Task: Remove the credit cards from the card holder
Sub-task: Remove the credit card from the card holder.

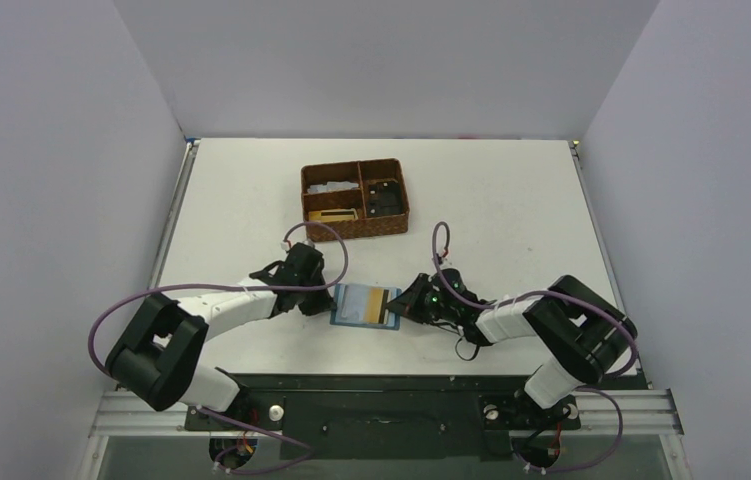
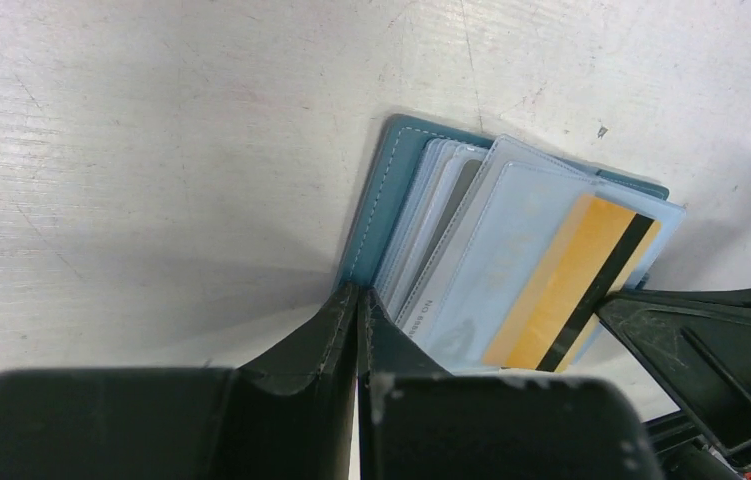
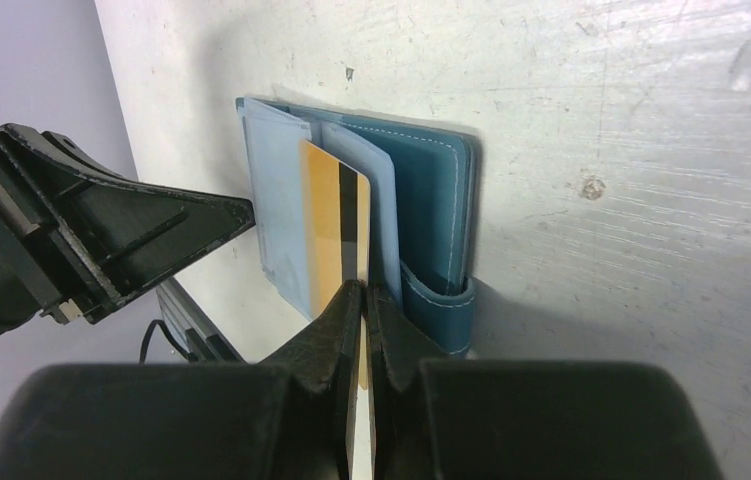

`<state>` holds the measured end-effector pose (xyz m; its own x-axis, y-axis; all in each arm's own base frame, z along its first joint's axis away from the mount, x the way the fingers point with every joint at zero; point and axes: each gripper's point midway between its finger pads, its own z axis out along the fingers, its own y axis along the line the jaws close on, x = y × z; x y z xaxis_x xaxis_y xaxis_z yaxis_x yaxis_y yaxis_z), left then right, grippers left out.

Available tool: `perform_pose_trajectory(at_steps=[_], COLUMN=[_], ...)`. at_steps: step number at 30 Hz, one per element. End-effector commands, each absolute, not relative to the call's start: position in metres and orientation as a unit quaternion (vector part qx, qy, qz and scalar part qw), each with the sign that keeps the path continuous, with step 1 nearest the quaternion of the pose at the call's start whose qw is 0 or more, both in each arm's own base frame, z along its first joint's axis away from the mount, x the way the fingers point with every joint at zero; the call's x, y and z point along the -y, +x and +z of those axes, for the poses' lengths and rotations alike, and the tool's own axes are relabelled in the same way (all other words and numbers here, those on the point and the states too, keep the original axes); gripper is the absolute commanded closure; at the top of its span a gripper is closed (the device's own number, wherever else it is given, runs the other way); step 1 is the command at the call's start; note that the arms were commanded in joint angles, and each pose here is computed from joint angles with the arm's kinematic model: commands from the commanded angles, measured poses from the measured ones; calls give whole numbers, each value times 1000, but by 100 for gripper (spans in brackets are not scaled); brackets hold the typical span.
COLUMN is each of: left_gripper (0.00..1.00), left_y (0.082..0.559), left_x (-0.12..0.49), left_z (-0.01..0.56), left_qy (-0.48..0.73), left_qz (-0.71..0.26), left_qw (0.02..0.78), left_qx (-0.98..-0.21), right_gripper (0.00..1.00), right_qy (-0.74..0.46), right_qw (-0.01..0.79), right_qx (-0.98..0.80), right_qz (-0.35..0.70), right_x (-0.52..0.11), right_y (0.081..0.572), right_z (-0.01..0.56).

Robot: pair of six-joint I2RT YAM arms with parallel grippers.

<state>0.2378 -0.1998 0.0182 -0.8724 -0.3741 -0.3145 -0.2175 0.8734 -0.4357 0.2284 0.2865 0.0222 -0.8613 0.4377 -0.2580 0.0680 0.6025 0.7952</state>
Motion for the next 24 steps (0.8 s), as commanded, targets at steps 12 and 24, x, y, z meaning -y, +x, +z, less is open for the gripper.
perform_pose_trajectory(at_steps=[12,24], left_gripper=[100,97], left_y=[235,251], left_x=[188,199], left_z=[18,70], left_qy=[-154,-121], left_qz=[-171,-204], left_qw=[201,241], left_qx=[-952,-941], right_gripper=[100,100], right_qy=[144,132], right_qw=[251,263], right_qx=[-865,-858], right_qz=[409,422], right_x=[-271,-277], right_y=[232,237], right_z=[40,67])
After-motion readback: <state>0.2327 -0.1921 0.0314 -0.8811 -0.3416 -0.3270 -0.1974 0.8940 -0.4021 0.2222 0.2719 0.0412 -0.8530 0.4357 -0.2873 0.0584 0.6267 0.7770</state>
